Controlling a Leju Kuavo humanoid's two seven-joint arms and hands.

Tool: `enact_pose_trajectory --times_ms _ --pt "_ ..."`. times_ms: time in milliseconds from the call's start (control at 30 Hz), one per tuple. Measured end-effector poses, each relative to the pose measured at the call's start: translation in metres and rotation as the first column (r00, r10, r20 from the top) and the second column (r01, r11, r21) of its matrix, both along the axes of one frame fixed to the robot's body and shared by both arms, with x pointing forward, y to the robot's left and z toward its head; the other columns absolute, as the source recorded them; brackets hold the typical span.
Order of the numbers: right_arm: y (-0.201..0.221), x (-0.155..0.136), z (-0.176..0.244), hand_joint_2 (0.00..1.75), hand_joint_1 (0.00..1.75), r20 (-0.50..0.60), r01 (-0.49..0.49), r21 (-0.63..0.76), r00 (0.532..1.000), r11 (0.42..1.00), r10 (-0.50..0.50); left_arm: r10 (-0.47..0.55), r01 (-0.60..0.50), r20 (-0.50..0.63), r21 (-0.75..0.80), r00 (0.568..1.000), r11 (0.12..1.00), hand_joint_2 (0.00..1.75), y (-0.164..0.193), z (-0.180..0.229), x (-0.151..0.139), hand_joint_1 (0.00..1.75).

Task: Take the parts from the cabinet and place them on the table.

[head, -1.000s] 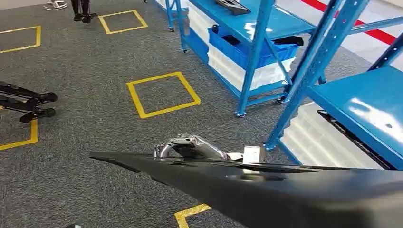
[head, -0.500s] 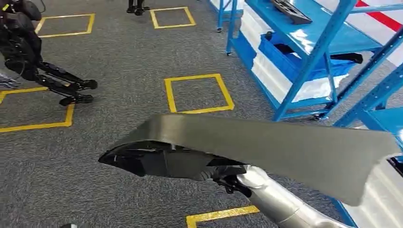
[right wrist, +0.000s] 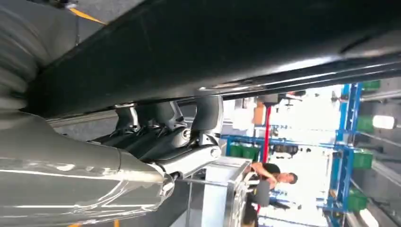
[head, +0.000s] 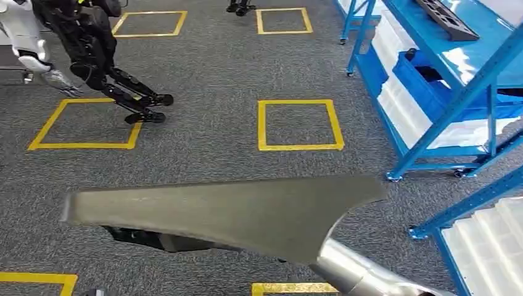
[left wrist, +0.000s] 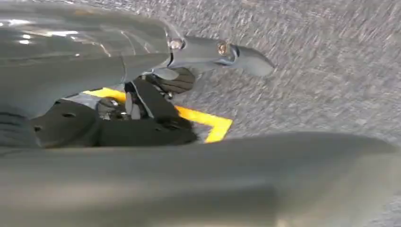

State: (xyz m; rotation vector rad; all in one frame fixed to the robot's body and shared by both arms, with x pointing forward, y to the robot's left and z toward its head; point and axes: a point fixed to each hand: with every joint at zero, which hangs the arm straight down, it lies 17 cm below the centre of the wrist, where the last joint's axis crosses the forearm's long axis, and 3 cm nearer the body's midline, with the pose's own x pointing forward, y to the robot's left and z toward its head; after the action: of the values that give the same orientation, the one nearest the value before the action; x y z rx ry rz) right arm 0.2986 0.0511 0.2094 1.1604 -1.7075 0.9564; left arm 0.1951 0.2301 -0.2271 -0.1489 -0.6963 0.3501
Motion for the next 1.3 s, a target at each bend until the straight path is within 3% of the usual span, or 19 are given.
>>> enact_pose_trajectory --times_ms 267,733,867,1300 --pt "0.006 -0.002 0.019 1.75 1.75 0.030 -0.022 0.031 0.999 0.999 0.021 0.012 -0.012 0.001 0.007 1.000 1.000 1.75 0.006 0.000 0.001 0.00" --pt "0.010 -0.009 0.015 1.75 1.75 0.004 -0.038 0.034 0.999 0.999 0.038 0.015 -0.015 -0.038 0.019 0.999 1.000 1.75 0.010 -0.008 -0.023 0.00" --pt "0.011 -0.009 0.009 1.75 1.75 -0.007 -0.039 0.018 0.999 0.999 0.039 0.015 -0.015 -0.029 0.017 0.999 1.000 1.75 0.010 -0.007 -0.017 0.00" --pt "0.017 -0.013 0.011 1.75 1.75 -0.033 -0.076 0.028 0.997 0.997 0.077 0.046 -0.047 -0.133 0.000 0.990 0.999 1.75 0.011 -0.019 -0.039 0.00"
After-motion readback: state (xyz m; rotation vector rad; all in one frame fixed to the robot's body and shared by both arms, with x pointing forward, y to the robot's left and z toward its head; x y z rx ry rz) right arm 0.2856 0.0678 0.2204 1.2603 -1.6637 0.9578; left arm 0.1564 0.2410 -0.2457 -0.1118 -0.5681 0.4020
